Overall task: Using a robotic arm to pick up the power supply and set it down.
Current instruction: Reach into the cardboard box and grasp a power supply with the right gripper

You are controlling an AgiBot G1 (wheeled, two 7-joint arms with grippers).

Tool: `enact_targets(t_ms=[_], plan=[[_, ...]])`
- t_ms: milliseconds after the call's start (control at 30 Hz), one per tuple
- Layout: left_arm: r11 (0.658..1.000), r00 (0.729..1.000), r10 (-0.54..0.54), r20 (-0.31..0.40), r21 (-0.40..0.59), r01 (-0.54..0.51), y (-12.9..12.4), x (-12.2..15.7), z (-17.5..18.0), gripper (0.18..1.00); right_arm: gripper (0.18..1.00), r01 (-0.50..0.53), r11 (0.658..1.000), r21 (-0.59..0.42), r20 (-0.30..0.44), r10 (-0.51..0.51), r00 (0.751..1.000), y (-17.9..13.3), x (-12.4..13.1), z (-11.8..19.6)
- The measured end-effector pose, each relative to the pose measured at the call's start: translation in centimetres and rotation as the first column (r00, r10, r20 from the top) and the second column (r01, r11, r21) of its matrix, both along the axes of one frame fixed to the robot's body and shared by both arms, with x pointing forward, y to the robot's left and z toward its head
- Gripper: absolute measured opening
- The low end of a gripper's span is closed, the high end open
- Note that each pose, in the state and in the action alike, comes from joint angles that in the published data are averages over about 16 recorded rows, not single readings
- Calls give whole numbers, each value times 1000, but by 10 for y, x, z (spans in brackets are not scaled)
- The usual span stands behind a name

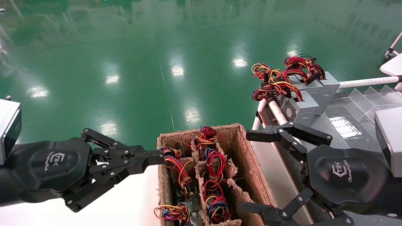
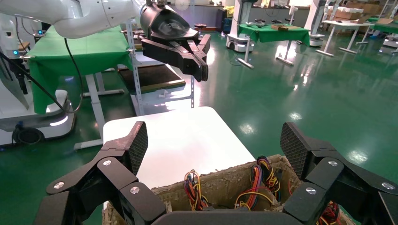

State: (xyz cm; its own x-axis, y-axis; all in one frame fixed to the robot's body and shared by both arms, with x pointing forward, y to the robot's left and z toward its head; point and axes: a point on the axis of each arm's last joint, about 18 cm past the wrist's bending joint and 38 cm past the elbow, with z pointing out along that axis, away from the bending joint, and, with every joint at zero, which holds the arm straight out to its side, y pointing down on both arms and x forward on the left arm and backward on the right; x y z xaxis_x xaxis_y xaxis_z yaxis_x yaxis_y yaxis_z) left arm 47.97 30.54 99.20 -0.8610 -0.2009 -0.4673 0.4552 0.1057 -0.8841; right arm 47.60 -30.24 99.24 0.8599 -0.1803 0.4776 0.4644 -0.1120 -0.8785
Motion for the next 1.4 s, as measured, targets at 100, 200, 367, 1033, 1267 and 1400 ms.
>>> enact_targets(t_ms=[100, 200, 367, 1033, 1267, 1400], plan=[[1000, 1000, 0, 0, 0, 0, 0, 0, 0, 202, 1001, 0, 1000, 0, 0, 0, 1000, 0, 0, 0], [1000, 1000, 0, 0, 0, 0, 0, 0, 0, 212, 1001, 0, 1000, 0, 0, 0, 1000, 0, 0, 0], [1000, 1000, 0, 0, 0, 0, 0, 0, 0, 245, 1001, 4, 1000, 1, -1, -4, 1000, 0, 1, 0], [1000, 1000, 0, 0, 0, 0, 0, 0, 0, 606, 1001, 197, 965, -173, -164, -226, 960, 5, 56, -33], [1000, 1000, 0, 0, 0, 0, 0, 0, 0, 763, 1001, 206, 931, -300, -232, -281, 931, 25, 92, -60], [1000, 1000, 0, 0, 0, 0, 0, 0, 0, 839, 1000, 190, 918, -349, -246, -285, 926, 38, 107, -73]])
